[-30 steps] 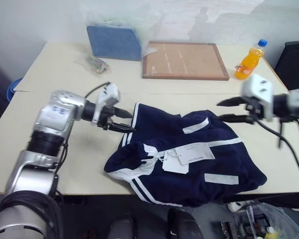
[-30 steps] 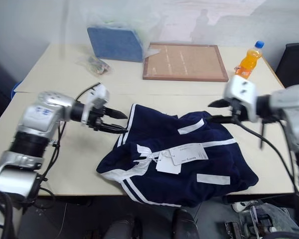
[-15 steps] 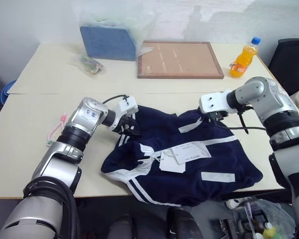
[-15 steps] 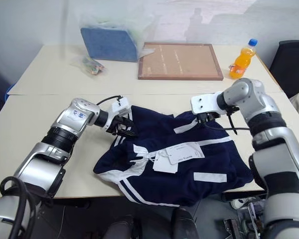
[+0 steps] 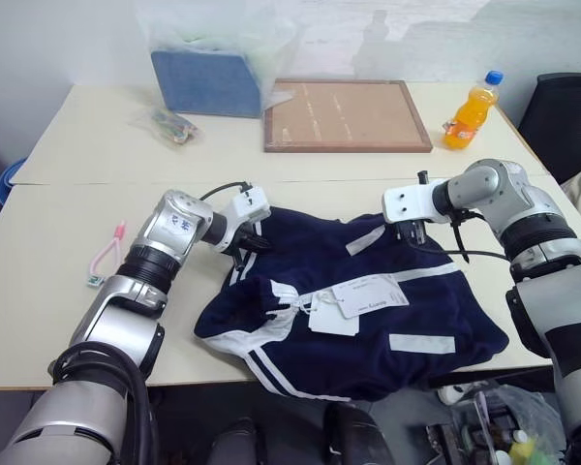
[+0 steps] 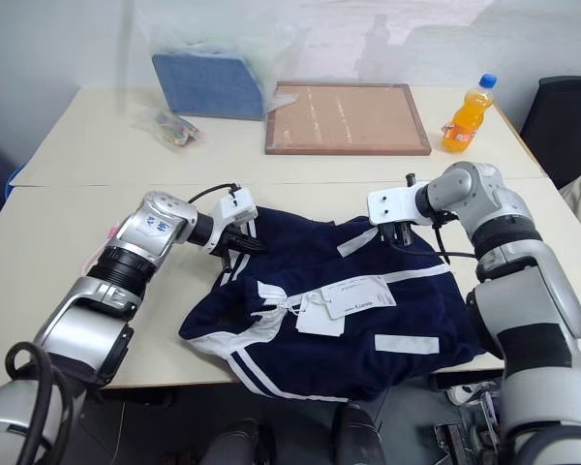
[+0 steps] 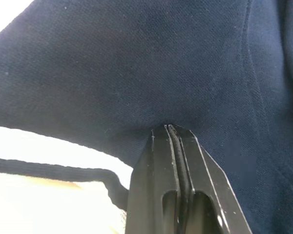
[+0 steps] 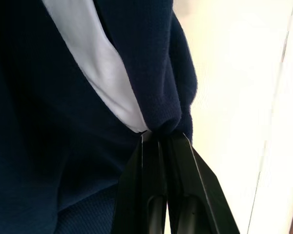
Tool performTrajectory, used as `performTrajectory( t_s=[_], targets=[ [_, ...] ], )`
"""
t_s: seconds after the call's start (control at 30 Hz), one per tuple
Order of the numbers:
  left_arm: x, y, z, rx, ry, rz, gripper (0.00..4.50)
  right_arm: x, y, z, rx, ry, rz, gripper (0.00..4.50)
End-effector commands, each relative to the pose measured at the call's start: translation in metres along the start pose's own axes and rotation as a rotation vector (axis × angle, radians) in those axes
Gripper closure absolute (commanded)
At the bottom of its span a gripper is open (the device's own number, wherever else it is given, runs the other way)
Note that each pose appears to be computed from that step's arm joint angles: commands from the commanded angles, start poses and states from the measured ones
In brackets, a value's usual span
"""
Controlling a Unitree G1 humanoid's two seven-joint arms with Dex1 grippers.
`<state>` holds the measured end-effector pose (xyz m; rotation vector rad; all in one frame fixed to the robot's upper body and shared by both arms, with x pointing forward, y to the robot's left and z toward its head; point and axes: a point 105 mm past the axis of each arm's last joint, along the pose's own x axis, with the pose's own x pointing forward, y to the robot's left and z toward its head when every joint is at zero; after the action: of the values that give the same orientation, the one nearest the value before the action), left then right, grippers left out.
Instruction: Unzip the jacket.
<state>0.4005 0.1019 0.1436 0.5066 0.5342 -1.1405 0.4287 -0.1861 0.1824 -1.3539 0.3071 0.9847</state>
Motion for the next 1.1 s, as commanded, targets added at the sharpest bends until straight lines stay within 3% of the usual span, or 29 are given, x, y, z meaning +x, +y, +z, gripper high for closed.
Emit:
performTrajectory(
  t_s=[0.03,0.4,0.6,0.77,0.8,0.9,1.1],
  targets=[
    [-0.001,0.014,0.019,0.089,-0.016,0.072,4.47,-0.009,-0.019,-0.005,0.045,0.029,-0.112,4.50],
    [0.011,0.038,0.093,0.368,-0.099,0.322,4.47,-0.023,-0.032,-0.041,0.125,0.232,-0.274,4.50],
    [0.007,0.029,0.101,0.377,-0.125,0.230,4.47,-0.020,-0.024,-0.034,0.149,0.156,-0.226,4.50],
    [-0.010,0.031,0.090,0.334,-0.147,0.173,4.47,-0.023,-0.020,-0.025,0.182,0.070,-0.185,4.50],
    [-0.012,0.032,0.088,0.329,-0.149,0.172,4.49,-0.023,-0.019,-0.023,0.185,0.056,-0.180,4.27],
    [-0.019,0.036,0.077,0.310,-0.163,0.176,3.90,-0.030,-0.019,-0.012,0.190,-0.011,-0.174,3.48],
    [-0.038,0.019,0.092,0.286,-0.337,0.025,2.02,-0.058,-0.024,0.010,0.183,-0.098,-0.232,1.33]
  ],
)
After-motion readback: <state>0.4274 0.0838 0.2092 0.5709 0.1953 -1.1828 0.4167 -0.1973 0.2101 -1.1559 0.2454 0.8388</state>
